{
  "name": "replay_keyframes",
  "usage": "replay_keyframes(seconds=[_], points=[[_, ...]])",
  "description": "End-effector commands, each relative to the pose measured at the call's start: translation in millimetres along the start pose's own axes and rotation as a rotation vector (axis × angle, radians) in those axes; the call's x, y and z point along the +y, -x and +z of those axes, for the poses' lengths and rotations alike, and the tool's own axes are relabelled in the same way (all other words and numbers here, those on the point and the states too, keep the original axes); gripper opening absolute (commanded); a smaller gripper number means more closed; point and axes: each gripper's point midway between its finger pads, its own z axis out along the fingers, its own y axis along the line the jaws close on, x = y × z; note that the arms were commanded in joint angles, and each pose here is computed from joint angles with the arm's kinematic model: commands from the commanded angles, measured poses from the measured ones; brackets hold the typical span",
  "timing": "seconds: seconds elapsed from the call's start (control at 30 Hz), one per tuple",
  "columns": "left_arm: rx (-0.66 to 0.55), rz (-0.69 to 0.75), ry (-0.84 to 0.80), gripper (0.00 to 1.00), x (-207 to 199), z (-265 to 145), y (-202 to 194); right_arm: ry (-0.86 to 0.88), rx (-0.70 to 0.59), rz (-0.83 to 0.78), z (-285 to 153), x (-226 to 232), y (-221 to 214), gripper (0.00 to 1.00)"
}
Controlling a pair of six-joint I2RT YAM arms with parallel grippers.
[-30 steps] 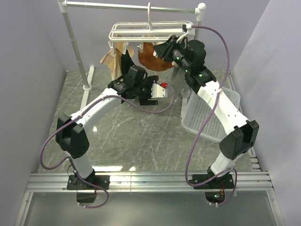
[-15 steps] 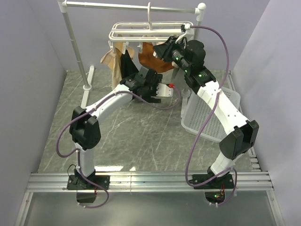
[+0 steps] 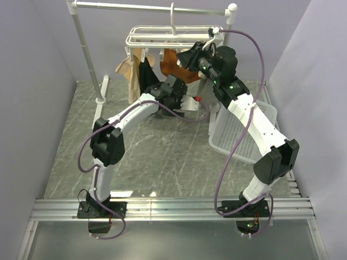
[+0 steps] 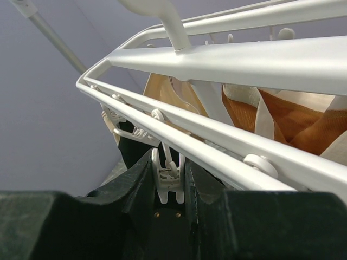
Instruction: Clip the underwear to the hanger
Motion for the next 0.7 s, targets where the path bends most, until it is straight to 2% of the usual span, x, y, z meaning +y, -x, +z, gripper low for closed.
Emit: replay_keyframes(seconds=[0.0,0.67], points=[[0.063,-0.002,0.029,0.98,18.4,-3.1,-19.1,0.047,-0.05,-0.027,-17.0,22.4,26.1,0.0],[0.106,0.103,0.094,0.99,31.6,6.7,-36.1,0.048,-0.026,-0.024,-17.9,20.7,16.8,0.0]])
